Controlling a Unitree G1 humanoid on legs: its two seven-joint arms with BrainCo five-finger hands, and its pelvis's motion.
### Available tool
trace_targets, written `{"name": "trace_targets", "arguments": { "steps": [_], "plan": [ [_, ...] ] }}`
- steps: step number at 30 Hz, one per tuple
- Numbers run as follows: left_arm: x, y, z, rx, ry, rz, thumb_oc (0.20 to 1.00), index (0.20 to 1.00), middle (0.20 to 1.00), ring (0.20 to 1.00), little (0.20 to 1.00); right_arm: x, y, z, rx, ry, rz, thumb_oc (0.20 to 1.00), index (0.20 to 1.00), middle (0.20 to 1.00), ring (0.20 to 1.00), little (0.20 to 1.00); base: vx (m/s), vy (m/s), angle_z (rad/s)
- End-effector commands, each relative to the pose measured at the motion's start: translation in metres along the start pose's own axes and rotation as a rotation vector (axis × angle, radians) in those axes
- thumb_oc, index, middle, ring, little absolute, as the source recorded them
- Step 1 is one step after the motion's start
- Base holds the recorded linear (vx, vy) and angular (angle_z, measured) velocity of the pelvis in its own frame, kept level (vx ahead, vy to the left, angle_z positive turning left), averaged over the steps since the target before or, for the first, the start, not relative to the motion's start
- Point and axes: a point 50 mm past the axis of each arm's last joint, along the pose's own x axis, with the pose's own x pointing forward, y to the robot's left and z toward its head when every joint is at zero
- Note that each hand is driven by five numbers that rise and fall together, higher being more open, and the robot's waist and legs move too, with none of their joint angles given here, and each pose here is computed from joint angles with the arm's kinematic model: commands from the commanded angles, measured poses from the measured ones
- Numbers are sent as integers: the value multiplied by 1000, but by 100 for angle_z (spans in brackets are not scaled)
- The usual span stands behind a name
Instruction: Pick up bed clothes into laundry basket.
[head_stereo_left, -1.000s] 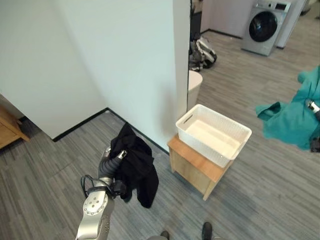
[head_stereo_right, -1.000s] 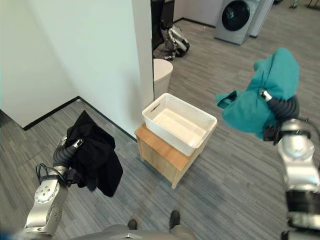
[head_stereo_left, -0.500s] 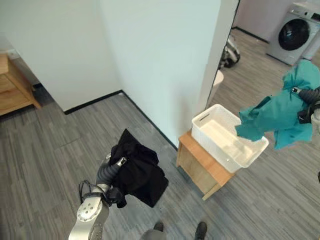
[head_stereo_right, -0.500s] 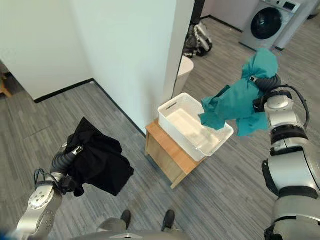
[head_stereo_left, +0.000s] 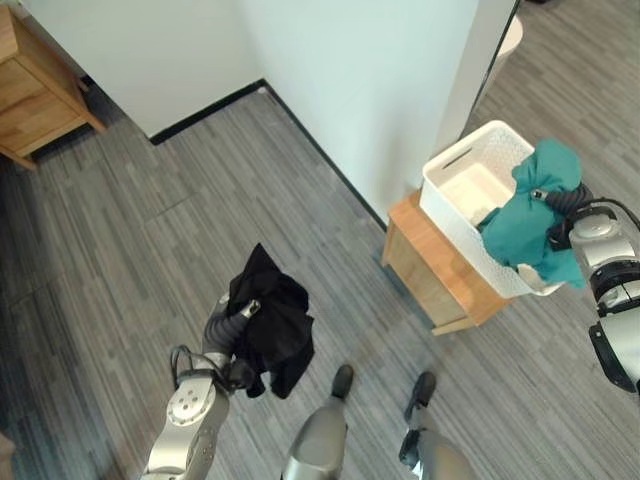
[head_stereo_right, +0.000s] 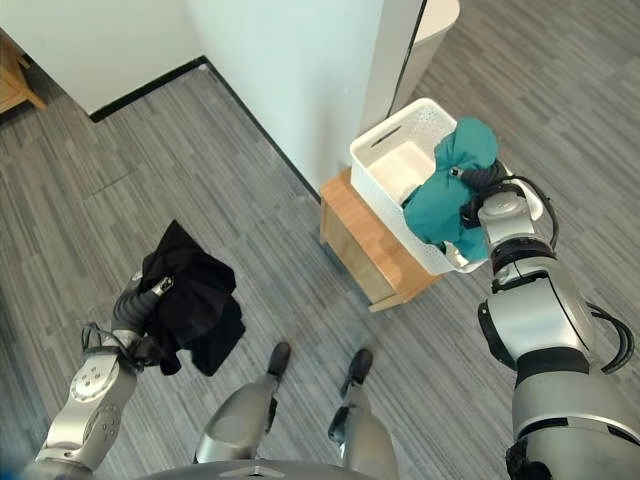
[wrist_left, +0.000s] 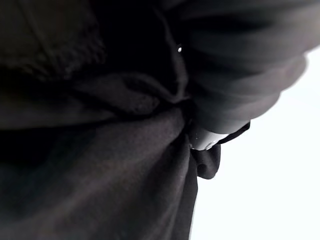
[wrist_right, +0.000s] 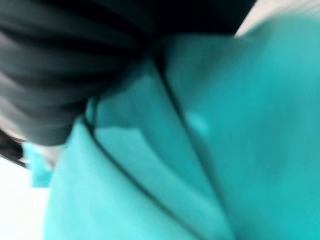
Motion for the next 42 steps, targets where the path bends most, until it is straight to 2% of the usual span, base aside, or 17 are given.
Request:
{"name": "trace_targets", "arguments": {
  "steps": [1,10,17,19,23,26,29,30,33,34,35,39,40,42],
  "plan": [
    [4,-5,35,9,-161,-64,200,200,200,200,200,-1,-50,40,-63,-88,-120,1000,1000,1000,1000,1000,22,43,-2],
    [11,0,51,68,-220,-67,200,200,200,200,200,-1,-38,36,-218,-128,-57,1000,1000,1000,1000,1000,12,30,-9],
    [19,2,68,106,-291,-74,200,200,200,200,200,-8,-13,44,-309,-275,62,1000,1000,1000,1000,1000,-8,26,-18],
    [23,5,79,137,-329,-72,200,200,200,200,200,-18,-6,53,-303,-379,100,1000,1000,1000,1000,1000,28,20,-27],
    [43,-5,148,298,-551,-166,200,200,200,200,200,-64,34,16,103,-538,331,1000,1000,1000,1000,1000,88,-9,-15],
    [51,-10,173,373,-606,-215,200,200,200,200,200,-83,35,-10,165,-530,382,1000,1000,1000,1000,1000,60,-6,-2],
    [59,-18,212,541,-678,-282,200,200,200,200,200,-113,44,-48,279,-485,456,1000,1000,1000,1000,1000,90,-18,-20],
    [64,-24,245,624,-730,-317,200,200,200,200,200,-130,54,-65,335,-457,520,1000,1000,1000,1000,1000,76,-34,-9],
    [78,-26,289,743,-746,-300,200,200,200,200,200,-154,68,-89,425,-392,647,1000,1000,1000,1000,1000,55,-12,-1],
    [80,-29,291,747,-748,-310,200,200,200,200,200,-155,68,-90,434,-390,642,1000,1000,1000,1000,1000,46,-6,-11],
    [85,-22,315,792,-758,-236,200,200,200,200,200,-166,79,-101,479,-343,697,1000,1000,1000,1000,1000,28,-4,-14],
    [94,-19,352,847,-763,-146,200,200,200,200,200,-185,99,-114,614,-269,801,1000,1000,1000,1000,1000,47,4,-25],
    [98,-6,384,835,-757,-12,200,200,200,200,200,-200,116,-124,700,-194,893,1000,1000,1000,1000,1000,72,19,-34],
    [98,2,394,839,-746,49,200,200,200,200,200,-202,122,-127,732,-169,897,1000,1000,1000,1000,1000,40,33,-36]
  ]
}}
